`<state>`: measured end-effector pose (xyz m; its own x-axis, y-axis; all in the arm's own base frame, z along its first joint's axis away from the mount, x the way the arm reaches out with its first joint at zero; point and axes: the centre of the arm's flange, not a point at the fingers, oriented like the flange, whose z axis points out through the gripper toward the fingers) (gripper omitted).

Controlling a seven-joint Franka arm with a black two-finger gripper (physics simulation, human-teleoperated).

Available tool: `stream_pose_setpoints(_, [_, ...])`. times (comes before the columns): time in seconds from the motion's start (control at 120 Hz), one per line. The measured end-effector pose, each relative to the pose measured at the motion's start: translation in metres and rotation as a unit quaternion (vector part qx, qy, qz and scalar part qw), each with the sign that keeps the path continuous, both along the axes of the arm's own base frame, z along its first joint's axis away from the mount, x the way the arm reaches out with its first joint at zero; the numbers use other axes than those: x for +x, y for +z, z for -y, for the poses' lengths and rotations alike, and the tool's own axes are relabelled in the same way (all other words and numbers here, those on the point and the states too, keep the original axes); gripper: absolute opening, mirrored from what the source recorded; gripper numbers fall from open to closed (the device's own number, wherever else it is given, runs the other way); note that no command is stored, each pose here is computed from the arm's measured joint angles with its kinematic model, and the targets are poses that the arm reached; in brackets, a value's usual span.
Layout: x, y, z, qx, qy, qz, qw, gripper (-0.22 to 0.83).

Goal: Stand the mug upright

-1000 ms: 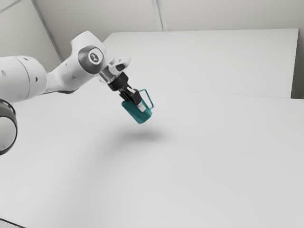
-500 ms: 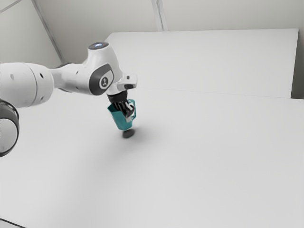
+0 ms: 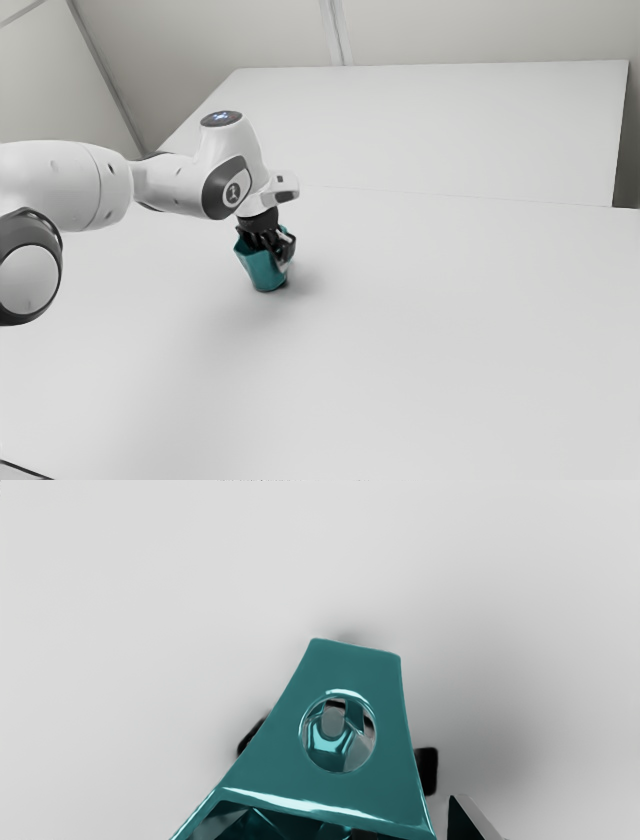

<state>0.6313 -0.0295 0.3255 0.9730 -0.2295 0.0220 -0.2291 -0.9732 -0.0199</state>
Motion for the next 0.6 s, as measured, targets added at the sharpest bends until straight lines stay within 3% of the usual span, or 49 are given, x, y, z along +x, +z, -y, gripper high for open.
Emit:
stream_pose_setpoints(0.108, [0.0, 0.005, 0.001, -0.003, 0.01, 0.005, 1.0, 0.29])
stream_pose_setpoints(0.233, [0.0, 0.022, 0.001, -0.004, 0.019, 0.017, 1.0, 0.44])
stream_pose_setpoints(0.458, [-0.011, 0.092, 0.01, -0.006, 0.022, 0.044, 0.999, 0.55])
stream_pose_setpoints(0.6, [-0.003, 0.135, 0.006, -0.016, 0.031, 0.047, 0.998, 0.58])
